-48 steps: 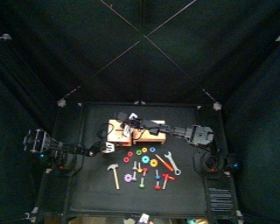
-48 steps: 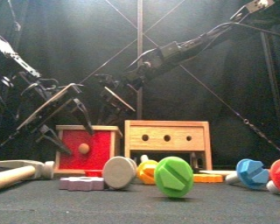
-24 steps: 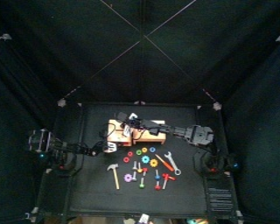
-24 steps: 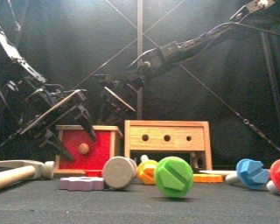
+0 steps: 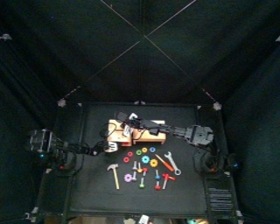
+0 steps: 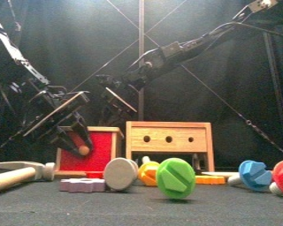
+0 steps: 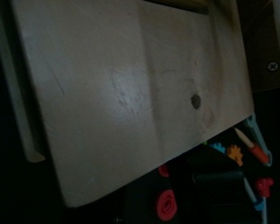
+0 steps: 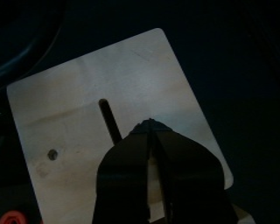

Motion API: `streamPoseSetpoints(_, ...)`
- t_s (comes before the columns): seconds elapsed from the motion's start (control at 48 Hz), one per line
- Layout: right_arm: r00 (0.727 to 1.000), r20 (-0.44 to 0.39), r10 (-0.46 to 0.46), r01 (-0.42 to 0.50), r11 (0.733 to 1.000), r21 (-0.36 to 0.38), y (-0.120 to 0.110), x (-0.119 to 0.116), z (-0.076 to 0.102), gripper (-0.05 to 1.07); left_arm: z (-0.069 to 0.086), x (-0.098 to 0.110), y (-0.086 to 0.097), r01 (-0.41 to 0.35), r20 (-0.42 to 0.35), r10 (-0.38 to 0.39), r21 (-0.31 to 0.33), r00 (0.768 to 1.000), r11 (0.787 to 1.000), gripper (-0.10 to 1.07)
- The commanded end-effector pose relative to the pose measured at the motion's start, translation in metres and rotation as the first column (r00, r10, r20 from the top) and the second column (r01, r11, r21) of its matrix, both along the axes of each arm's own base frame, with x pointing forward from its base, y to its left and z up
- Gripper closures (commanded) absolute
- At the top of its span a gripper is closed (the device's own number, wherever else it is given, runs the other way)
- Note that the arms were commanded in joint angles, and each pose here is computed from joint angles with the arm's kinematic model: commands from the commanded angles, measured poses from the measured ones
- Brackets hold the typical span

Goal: Open drawer

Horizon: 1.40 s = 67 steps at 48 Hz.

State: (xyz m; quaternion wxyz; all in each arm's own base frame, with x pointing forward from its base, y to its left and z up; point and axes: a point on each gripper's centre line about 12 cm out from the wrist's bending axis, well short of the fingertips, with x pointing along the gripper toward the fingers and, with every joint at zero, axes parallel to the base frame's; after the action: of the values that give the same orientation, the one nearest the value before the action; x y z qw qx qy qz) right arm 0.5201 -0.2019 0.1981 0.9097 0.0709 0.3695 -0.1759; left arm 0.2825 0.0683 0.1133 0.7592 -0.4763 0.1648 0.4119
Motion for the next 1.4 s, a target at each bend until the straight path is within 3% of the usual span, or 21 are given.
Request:
streamPoseSetpoints(0.0, 1.0, 0.03, -0.001, 0.001, 1.0, -0.008, 0.0, 0.001, 0.017, 1.0, 0.007, 0.006, 0.0, -0.006, 0.028, 0.006, -0.002, 1.0, 1.0, 0.36)
streamPoseSetpoints(0.958, 1.0, 0.021, -0.003, 0.003, 1.0, 0.0, 0.001, -0.001, 0.019, 1.0, 0.005, 0.008, -0.055, 0.054, 0.039, -0.05, -0.095, 0.998, 0.994, 0.36)
streamPoseSetpoints(1.375, 1.0, 0.026, -0.002, 0.003, 1.0, -0.002, 0.001, -0.001, 0.021, 1.0, 0.009, 0.008, -0.068, 0.077, 0.052, -0.072, -0.115, 0.996, 0.99, 0.36)
